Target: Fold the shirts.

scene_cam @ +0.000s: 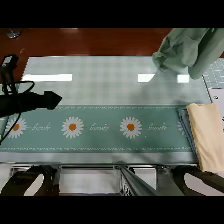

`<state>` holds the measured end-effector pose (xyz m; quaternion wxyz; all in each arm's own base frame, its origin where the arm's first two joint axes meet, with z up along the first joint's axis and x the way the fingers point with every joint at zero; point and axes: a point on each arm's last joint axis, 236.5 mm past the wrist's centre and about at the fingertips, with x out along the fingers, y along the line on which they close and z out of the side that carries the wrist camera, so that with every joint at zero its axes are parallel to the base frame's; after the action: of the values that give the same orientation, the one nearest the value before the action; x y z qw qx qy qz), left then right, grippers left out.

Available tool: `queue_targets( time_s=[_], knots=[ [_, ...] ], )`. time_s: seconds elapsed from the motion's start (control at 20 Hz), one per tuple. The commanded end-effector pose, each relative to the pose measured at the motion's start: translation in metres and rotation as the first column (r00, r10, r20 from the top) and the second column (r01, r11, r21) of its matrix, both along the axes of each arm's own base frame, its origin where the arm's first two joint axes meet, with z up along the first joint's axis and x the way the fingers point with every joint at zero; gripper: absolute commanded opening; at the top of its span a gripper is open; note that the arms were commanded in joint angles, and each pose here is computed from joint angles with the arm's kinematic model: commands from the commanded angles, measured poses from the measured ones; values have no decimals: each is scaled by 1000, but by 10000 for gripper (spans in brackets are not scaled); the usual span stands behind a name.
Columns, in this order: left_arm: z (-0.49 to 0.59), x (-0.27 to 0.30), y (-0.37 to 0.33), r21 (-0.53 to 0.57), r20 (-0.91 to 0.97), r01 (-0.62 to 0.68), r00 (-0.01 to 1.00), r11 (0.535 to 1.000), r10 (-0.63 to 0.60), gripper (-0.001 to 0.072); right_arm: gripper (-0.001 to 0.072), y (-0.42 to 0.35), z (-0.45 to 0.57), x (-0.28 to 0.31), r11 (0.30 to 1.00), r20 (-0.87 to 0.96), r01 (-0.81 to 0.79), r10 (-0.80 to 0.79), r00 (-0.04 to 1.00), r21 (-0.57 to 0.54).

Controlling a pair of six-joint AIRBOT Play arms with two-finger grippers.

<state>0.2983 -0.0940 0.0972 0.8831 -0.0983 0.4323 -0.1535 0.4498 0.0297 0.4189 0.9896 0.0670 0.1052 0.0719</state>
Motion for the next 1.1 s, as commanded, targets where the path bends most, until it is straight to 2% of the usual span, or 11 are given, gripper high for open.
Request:
queue_targets(
  time_s=[0.0, 0.15, 0.25, 0.4, 0.55, 0.65, 0.75, 0.8, 0.85, 0.95, 1.05],
  knots=[
    [-2, -12, -8, -16, 13, 22, 1000, 1000, -22, 701, 29, 59, 75, -79, 988, 195, -147, 155, 969, -52],
    [-2, -9, -8, -30, 13, 4, 1000, 1000, -4, 701, 29, 112, 65, -113, 949, 133, -308, 314, 940, -64],
    [2, -4, -7, -33, 39, -5, 999, 999, 6, 701, 29, 152, 18, -116, 905, -30, -420, 419, 907, -64],
    [5, 0, -6, -36, 58, -13, 998, 999, 15, 701, 29, 224, -100, -104, 838, -324, -545, 517, 793, 3],
    [5, 0, -6, -34, 58, -12, 998, 999, 13, 701, 30, 306, -240, -102, 800, -541, -584, 554, 633, 137],
    [5, 0, -6, -33, 59, -10, 998, 999, 12, 701, 30, 349, -331, -105, 805, -657, -554, 536, 529, 211],
    [5, 1, -7, -33, 65, -8, 998, 999, 10, 701, 33, 390, -389, -126, 784, -722, -507, 577, 382, 358],
    [4, 2, -7, -34, 61, -9, 998, 999, 11, 701, 254, 405, -401, -135, 761, -721, -483, 614, 321, 433],
    [2, 2, -7, -35, 50, -10, 999, 999, 11, 701, 629, 406, -402, -133, 746, -711, -466, 639, 294, 477],
    [-5, -4, -9, -54, -3, -28, 1000, 998, 28, 701, 622, 364, -382, -104, 757, -711, -458, 628, 315, 466],
    [-16, -14, -11, -58, -74, -26, 997, 998, 22, 701, 621, 270, -351, -57, 848, -736, -394, 512, 442, 354]
  ],
)
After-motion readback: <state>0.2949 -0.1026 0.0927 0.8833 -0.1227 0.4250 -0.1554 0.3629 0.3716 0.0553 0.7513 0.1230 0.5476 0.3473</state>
